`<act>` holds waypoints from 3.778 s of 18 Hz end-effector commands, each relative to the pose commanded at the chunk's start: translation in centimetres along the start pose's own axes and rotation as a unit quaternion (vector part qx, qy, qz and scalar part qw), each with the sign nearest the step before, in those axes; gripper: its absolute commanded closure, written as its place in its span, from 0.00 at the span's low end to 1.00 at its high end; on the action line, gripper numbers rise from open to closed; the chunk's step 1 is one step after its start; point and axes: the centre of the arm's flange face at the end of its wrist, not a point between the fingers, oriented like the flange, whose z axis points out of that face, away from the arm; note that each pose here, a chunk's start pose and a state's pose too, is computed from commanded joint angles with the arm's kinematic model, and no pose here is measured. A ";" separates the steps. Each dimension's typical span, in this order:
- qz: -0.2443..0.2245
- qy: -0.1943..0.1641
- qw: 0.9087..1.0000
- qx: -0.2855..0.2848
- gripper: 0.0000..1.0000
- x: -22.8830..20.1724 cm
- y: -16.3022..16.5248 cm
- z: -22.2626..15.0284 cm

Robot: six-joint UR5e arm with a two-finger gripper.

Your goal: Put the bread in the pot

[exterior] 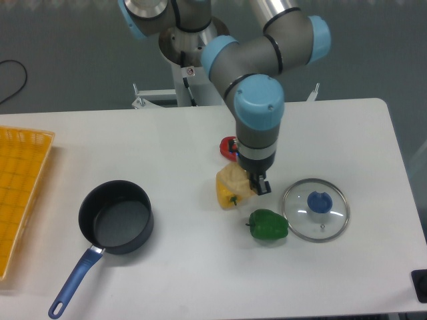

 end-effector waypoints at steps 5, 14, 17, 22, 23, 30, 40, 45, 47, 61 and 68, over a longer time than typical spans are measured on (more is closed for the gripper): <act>-0.014 0.002 1.000 0.002 0.85 1.2 -6.9 0.5; -0.037 -0.001 0.999 0.004 0.85 3.2 -17.7 3.5; -0.042 -0.005 0.999 0.006 0.85 3.7 -20.5 5.0; -0.041 0.004 0.999 0.003 0.85 5.1 -23.5 6.1; -0.043 0.004 0.999 0.002 0.85 5.1 -23.9 6.3; -0.035 0.000 0.999 0.001 0.70 5.4 -25.8 8.1; -0.032 -0.002 0.999 0.000 0.30 5.2 -25.9 8.3; -0.032 -0.002 0.999 0.000 0.23 5.2 -25.9 8.3; -0.032 -0.001 0.999 -0.001 0.22 5.2 -25.8 8.4; -0.027 -0.030 0.999 0.004 0.01 1.8 -17.8 4.4; -0.066 -0.053 0.996 0.004 0.00 -0.8 -8.8 1.4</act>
